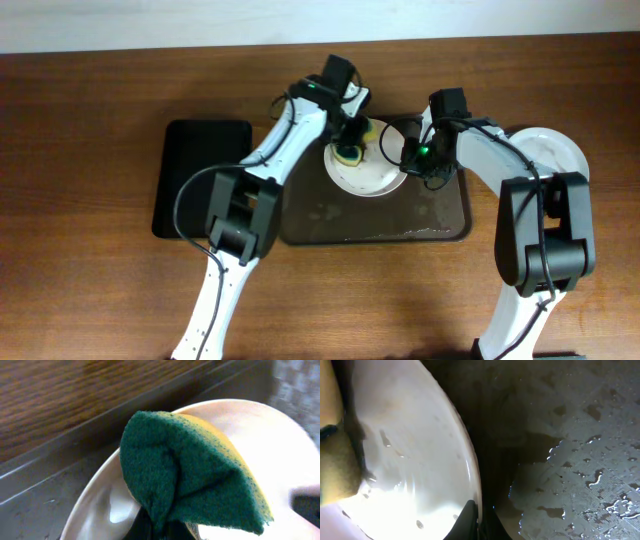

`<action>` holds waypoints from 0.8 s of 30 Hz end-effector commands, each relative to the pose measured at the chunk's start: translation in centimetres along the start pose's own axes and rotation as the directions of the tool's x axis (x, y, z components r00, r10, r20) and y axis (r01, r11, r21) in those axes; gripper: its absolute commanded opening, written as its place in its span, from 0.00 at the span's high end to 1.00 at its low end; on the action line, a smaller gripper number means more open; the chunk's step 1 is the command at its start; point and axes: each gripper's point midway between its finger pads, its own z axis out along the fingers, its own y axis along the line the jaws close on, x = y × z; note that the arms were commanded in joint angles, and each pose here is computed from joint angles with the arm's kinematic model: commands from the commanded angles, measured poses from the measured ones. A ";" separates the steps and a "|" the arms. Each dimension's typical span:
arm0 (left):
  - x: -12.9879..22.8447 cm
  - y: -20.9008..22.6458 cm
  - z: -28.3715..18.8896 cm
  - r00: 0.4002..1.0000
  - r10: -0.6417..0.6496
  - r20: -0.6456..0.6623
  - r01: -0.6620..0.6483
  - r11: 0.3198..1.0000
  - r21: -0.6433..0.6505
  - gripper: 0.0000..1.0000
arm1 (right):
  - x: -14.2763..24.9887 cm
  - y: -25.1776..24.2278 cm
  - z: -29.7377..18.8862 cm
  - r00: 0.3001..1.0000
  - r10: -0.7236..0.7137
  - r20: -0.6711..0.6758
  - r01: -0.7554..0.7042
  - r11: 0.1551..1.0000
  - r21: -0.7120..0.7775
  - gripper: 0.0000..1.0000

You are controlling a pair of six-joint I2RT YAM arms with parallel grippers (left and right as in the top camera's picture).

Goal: Clean dirty plates on tray and stack at the side

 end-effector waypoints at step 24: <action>-4.9 3.8 -14.8 0.984 -0.074 0.161 0.112 0.964 -0.239 1.00 | 3.1 -0.2 1.6 0.994 0.003 -0.106 -0.005 1.000 -0.020 0.96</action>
